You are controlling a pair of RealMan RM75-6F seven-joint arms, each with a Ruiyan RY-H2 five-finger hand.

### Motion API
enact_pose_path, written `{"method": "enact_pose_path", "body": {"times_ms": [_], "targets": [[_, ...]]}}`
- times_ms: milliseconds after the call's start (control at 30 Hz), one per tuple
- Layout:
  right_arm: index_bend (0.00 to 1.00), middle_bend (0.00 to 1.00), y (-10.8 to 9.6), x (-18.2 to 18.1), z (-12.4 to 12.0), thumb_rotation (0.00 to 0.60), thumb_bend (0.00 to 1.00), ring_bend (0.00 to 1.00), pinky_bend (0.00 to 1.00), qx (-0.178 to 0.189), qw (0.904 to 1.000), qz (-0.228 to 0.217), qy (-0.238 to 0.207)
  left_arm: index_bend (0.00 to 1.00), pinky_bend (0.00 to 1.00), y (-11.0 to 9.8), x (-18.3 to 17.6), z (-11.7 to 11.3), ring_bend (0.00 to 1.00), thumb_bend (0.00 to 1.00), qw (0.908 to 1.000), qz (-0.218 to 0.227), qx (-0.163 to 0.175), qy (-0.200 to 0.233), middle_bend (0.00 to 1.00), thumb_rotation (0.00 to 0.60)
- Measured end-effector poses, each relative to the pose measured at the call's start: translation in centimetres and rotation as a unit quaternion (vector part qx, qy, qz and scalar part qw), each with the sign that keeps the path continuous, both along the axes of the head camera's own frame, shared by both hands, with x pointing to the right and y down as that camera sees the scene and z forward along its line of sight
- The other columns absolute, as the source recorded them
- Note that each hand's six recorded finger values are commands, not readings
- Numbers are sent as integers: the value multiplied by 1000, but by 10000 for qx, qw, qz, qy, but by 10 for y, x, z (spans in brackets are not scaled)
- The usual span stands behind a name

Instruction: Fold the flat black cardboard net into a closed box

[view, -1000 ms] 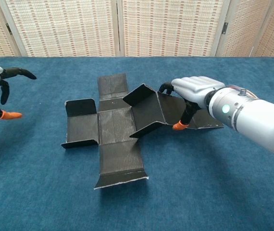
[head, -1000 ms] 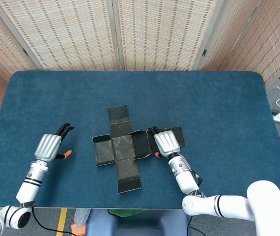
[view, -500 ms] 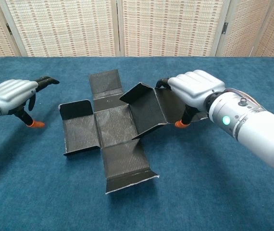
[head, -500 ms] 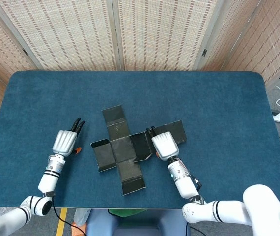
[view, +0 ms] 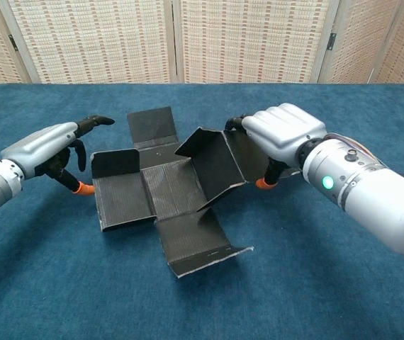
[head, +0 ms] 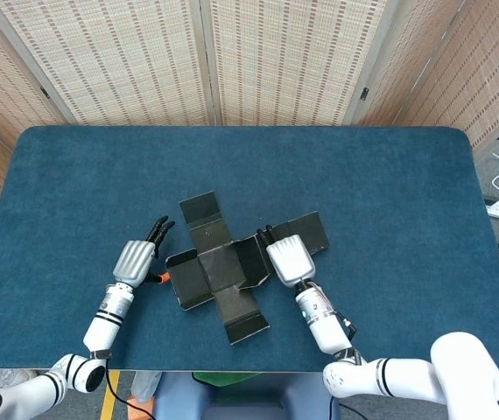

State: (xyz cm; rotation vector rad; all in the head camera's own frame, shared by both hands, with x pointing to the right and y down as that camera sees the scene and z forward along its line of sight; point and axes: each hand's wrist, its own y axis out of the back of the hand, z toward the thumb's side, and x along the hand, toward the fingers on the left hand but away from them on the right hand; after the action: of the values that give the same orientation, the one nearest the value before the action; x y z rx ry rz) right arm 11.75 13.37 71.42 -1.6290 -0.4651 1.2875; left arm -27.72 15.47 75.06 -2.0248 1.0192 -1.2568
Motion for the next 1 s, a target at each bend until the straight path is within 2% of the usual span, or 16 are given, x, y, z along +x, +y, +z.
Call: {"method": "enact_pose_path", "body": {"times_ms": [200,333,467,567,733,1000], "targets": [[402,482,-4,-12,-5,600,325,862,985,17,9994,-350,19,41,778,7,12,-16,549,178,9966,42,-145,805,57,600],[402,482,-9,-22,-13,600,326,862,986,80,9971,-750,110,17,778,8,20,-23,519,177,9930,109,-240,1154,20,600],[402,485,-14,-32,-23,600,327,864,986,228,9916,-1240,280,1,777,5,28,-27,496,178,9881,129,-496,1448,0,600],[402,489,-17,-37,-29,600,328,868,988,378,9851,-1622,439,0,774,4,34,-28,472,178,9834,181,-789,1622,0,600],[402,489,-19,-44,-38,600,335,868,989,700,9668,-2343,746,0,772,5,46,-27,463,177,9736,313,-1315,1839,0,600],[402,489,-16,-54,-42,600,340,868,989,889,9445,-3064,786,0,772,8,50,-18,461,177,9610,244,-1953,1943,0,600]]}}
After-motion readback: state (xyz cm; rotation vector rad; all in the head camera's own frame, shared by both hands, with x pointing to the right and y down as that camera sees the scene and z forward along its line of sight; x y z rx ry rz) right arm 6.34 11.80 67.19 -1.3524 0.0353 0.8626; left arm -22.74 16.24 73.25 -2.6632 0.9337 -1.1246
